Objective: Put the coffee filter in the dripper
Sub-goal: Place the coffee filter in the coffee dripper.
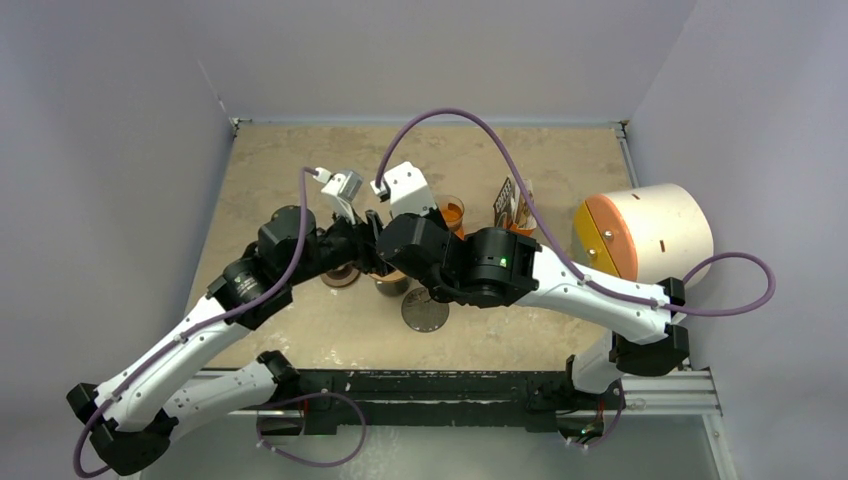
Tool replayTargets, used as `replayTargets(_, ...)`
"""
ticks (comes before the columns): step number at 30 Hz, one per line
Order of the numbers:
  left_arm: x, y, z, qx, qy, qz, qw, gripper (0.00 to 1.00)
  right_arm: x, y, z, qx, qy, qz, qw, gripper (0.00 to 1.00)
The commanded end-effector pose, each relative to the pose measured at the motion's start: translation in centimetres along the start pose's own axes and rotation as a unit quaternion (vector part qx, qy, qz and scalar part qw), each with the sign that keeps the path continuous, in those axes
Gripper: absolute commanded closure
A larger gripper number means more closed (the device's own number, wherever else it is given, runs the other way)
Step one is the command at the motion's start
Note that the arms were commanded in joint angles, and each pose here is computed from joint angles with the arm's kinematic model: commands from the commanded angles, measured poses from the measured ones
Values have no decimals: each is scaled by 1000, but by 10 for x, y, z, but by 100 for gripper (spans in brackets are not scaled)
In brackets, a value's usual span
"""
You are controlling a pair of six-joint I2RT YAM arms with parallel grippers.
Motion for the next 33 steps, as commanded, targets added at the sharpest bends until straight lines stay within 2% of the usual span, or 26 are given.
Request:
replayTargets(1, 7, 1, -6, 13, -35, -23, 999, 38, 9, -6, 12, 12, -14, -42, 999, 100)
replayTargets(18, 13, 0, -5, 23, -50, -44, 998, 38, -4, -8, 13, 18, -4, -42, 999, 100)
replayTargets(33, 19, 11, -12, 75, -63, -65, 993, 40, -8, 3, 18, 77, 7, -60, 995, 100)
Point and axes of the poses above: each gripper's point midway between its finger pads, its own z axis back along the fingers, its own y axis along the line the jaws close on, x = y × z, the point moved 8 cm from there along z, back along the fingers, and after that the axes turned 4 degrees about z, right-handed, at the moved point
